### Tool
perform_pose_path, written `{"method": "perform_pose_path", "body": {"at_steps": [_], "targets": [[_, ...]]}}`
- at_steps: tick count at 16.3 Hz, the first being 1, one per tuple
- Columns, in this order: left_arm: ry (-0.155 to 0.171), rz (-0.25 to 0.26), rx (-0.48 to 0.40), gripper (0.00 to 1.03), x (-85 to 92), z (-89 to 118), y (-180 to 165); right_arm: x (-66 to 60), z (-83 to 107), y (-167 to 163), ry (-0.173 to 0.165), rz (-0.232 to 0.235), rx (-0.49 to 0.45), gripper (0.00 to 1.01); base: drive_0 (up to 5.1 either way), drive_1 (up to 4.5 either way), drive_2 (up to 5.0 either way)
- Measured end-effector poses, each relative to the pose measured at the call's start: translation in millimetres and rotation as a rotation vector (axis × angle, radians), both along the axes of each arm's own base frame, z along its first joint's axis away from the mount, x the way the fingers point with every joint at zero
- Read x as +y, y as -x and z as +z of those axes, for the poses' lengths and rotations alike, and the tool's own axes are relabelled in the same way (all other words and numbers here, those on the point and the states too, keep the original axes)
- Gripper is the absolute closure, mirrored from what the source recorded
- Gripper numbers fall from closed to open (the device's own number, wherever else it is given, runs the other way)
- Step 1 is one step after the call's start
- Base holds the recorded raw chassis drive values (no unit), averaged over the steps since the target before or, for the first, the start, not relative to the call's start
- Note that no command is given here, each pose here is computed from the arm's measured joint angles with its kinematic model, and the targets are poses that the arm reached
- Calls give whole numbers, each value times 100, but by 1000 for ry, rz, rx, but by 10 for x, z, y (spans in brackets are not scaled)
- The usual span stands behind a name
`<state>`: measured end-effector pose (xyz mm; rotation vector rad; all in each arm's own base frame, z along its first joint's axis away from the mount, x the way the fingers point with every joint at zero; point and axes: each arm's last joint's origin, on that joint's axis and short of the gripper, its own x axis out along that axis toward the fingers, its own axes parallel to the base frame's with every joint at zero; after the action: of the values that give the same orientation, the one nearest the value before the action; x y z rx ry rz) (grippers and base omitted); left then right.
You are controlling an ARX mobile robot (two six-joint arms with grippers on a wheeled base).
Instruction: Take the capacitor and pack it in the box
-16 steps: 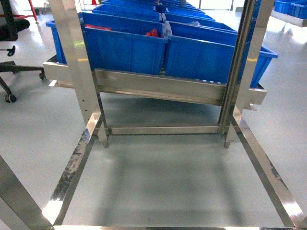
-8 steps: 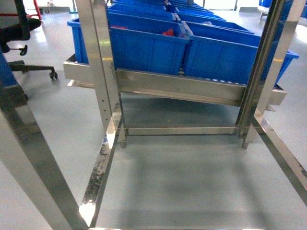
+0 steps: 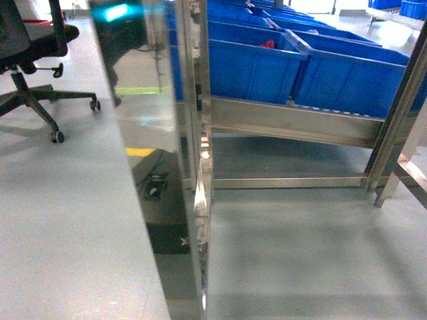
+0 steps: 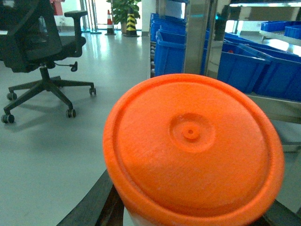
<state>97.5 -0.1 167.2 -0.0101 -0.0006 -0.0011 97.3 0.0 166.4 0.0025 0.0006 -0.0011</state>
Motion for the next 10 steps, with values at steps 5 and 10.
{"method": "perform_pose_path", "body": {"at_steps": [5,10], "targets": [[0,0,3,59,0,-4,0,0,1,0,0,1,-1,3,-498,248,248],[0,2,4,59,1,-5,0,0,1,0,0,1,-1,3,-497,248,248]]}}
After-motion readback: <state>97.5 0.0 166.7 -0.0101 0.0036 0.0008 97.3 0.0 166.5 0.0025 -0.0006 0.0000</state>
